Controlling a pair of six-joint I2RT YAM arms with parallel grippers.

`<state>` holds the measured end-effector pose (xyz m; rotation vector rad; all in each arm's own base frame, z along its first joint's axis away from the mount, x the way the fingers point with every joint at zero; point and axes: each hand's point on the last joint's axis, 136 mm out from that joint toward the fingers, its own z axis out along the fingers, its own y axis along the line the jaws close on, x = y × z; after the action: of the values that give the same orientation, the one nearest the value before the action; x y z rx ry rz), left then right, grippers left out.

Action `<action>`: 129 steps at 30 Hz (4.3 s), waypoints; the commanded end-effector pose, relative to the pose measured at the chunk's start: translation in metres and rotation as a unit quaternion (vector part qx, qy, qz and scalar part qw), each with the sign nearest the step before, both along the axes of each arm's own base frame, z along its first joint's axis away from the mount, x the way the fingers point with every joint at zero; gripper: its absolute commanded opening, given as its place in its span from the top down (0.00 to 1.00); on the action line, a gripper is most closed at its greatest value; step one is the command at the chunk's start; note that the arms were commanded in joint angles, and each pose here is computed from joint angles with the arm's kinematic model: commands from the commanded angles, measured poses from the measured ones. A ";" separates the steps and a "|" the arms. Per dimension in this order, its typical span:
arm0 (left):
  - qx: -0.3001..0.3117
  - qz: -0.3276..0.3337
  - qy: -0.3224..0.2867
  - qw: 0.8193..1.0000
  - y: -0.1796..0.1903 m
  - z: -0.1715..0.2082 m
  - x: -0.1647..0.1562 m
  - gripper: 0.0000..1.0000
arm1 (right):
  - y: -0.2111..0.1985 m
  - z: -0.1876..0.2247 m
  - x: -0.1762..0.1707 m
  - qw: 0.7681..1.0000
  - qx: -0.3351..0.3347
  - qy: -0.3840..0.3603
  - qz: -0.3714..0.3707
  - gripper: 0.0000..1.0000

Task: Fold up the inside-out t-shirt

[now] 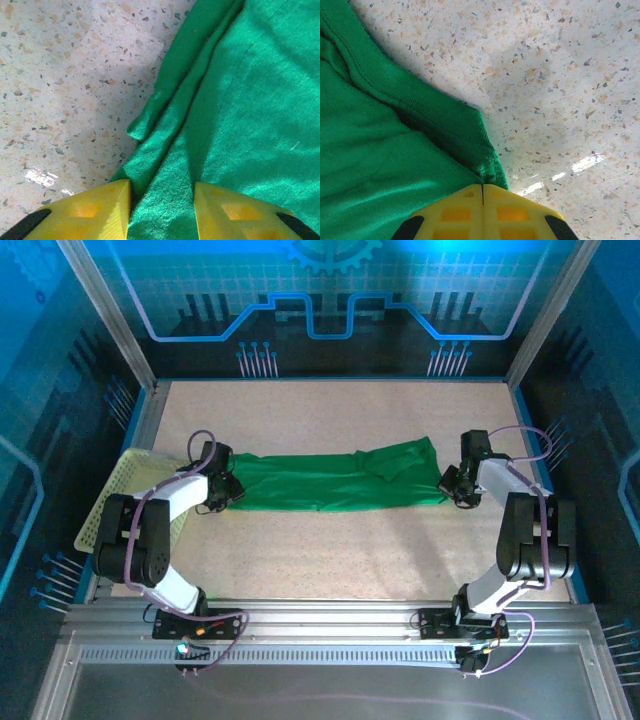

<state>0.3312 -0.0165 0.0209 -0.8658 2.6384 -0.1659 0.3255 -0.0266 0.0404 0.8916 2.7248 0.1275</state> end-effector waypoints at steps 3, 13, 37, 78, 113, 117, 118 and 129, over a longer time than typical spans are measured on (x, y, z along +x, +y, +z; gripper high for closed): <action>-0.009 -0.003 -0.001 1.000 -0.001 0.006 0.000 0.69 | -0.008 0.005 0.002 1.000 -0.007 -0.007 -0.008 1.00; 0.029 0.015 -0.006 0.999 0.014 0.021 -0.010 0.92 | -0.011 0.012 0.004 1.000 -0.014 -0.012 -0.011 1.00; 0.038 0.017 0.007 0.999 0.010 0.021 -0.042 0.65 | -0.001 0.012 -0.004 1.000 -0.015 -0.011 0.002 1.00; 0.033 -0.037 -0.034 0.998 -0.014 0.025 -0.027 0.90 | -0.012 0.018 -0.005 1.000 -0.028 -0.010 -0.005 1.00; 0.005 -0.053 -0.064 0.997 -0.037 0.067 -0.007 0.51 | -0.016 0.053 0.021 0.998 -0.019 -0.059 0.021 0.27; -0.022 -0.057 -0.053 0.997 -0.050 0.054 0.012 0.48 | -0.010 0.043 0.041 0.998 -0.013 -0.038 0.045 0.21; -0.024 -0.059 -0.045 0.997 -0.053 0.048 0.016 0.47 | -0.007 0.039 0.047 0.998 -0.010 -0.030 0.053 0.21; -0.037 -0.017 0.010 0.999 -0.035 0.003 0.011 0.44 | 0.024 -0.004 0.077 0.990 -0.031 0.057 0.125 0.11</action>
<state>0.3451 -0.0573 0.0308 -0.7774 2.6869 -0.2305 0.4097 -0.0090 0.0428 0.6092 2.8411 0.0963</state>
